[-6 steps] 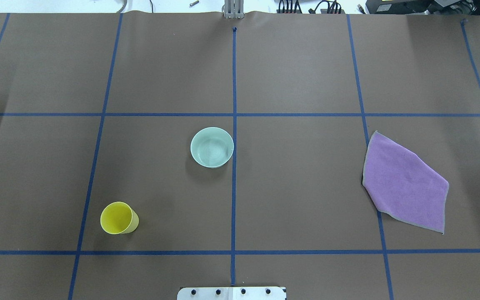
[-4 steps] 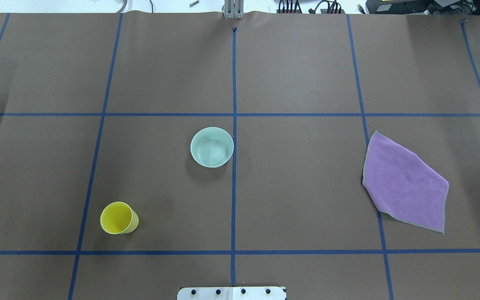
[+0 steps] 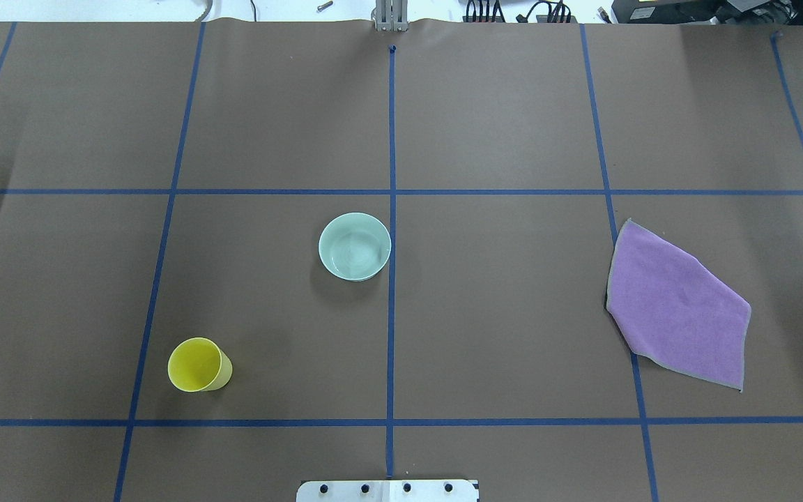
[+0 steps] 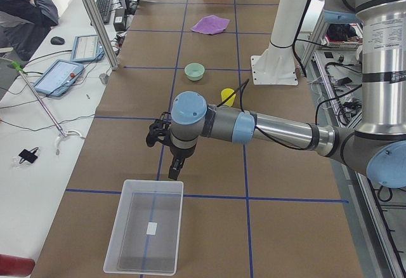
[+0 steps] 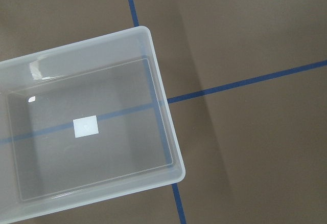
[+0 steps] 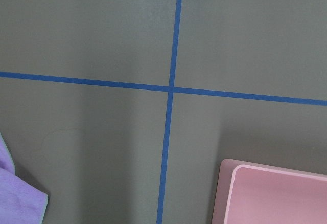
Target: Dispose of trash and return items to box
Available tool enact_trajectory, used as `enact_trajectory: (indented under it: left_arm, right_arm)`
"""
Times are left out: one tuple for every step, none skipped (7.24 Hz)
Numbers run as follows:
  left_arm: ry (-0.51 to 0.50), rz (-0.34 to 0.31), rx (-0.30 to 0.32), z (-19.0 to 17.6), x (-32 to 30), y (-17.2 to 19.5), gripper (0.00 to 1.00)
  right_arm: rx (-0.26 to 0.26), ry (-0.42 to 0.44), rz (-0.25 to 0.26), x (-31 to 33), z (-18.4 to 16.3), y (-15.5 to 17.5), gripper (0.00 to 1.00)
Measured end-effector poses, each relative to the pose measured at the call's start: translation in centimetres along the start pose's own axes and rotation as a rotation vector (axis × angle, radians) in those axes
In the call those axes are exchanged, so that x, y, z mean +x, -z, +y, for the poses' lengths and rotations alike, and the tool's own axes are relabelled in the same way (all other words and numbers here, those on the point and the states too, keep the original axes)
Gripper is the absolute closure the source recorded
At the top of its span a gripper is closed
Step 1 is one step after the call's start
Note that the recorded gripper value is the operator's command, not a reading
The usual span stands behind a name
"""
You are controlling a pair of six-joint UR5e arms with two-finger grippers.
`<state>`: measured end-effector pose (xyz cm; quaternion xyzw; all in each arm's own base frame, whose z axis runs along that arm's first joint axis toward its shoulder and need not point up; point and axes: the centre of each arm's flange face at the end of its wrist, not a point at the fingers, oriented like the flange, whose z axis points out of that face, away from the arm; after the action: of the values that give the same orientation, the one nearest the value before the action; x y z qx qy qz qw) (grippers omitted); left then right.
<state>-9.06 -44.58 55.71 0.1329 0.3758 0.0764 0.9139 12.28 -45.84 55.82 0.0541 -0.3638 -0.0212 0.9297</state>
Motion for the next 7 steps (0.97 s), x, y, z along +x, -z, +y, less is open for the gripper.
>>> enact_trajectory:
  left_arm:
    - [-0.008,0.000,0.004,-0.3,0.3,0.2,0.01]
    - [-0.016,0.002,0.006,-0.7,0.5,0.1,0.01]
    - [-0.032,0.004,0.007,-1.3,1.0,-0.1,0.01]
    - [-0.048,0.007,0.009,-1.9,1.5,-0.3,0.01]
    - [-0.052,0.017,0.022,-2.4,2.4,0.1,0.01]
    - [-0.035,0.046,0.040,-3.1,4.0,0.8,0.01]
    - [-0.013,0.075,0.050,-3.7,5.8,1.0,0.01]
  right_arm:
    - [0.007,0.006,-0.005,-0.4,0.0,0.2,0.00]
    - [0.014,0.021,-0.006,-0.8,-0.3,0.1,0.00]
    - [0.024,0.046,-0.006,-1.4,-0.5,-0.2,0.00]
    - [0.032,0.061,-0.011,-1.8,-0.7,-0.3,0.00]
    - [0.037,0.068,-0.040,-2.3,-0.7,-0.6,0.00]
    - [0.027,0.065,-0.084,-3.6,-0.9,-1.6,0.00]
    - [0.012,0.044,-0.112,-6.0,-1.5,-3.3,0.00]
